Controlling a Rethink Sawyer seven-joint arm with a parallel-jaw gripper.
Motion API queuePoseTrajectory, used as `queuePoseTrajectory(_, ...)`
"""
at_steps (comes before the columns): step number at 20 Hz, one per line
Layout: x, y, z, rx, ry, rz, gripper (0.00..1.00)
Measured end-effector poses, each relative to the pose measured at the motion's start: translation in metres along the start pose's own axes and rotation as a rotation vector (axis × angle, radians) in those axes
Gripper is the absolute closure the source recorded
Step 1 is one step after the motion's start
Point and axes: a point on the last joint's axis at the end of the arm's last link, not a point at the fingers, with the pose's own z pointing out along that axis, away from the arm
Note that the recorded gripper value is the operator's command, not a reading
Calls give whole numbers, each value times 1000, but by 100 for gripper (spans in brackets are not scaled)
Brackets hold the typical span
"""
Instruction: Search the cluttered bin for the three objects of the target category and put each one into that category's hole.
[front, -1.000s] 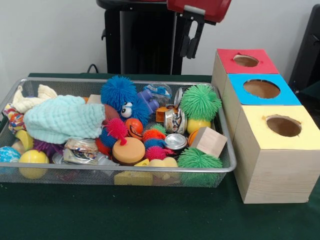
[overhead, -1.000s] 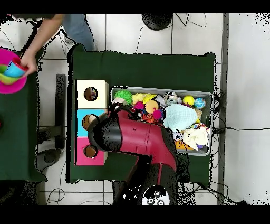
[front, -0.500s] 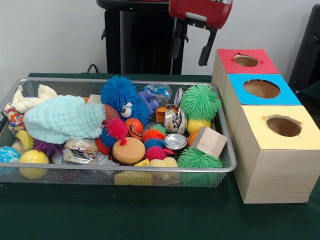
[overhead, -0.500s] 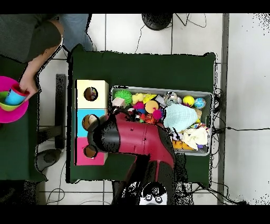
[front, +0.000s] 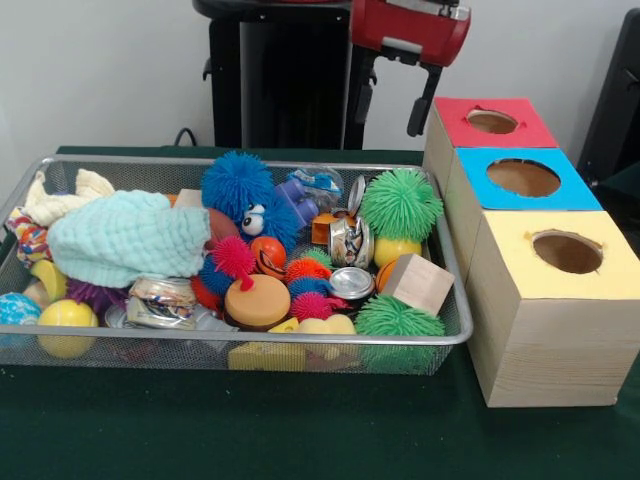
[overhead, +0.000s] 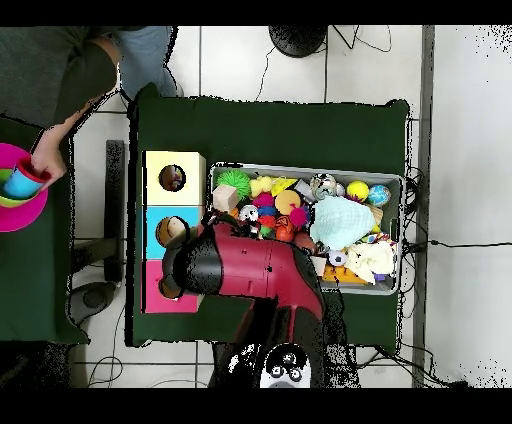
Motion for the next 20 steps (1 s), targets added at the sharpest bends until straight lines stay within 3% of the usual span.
queuePoseTrajectory(8, 17, 2, 13, -11, 10, -2, 0)
queuePoseTrajectory(13, 25, 1, 32, -37, -23, 8, 0)
queuePoseTrajectory(20, 44, 4, 58, -61, -24, 12, 0)
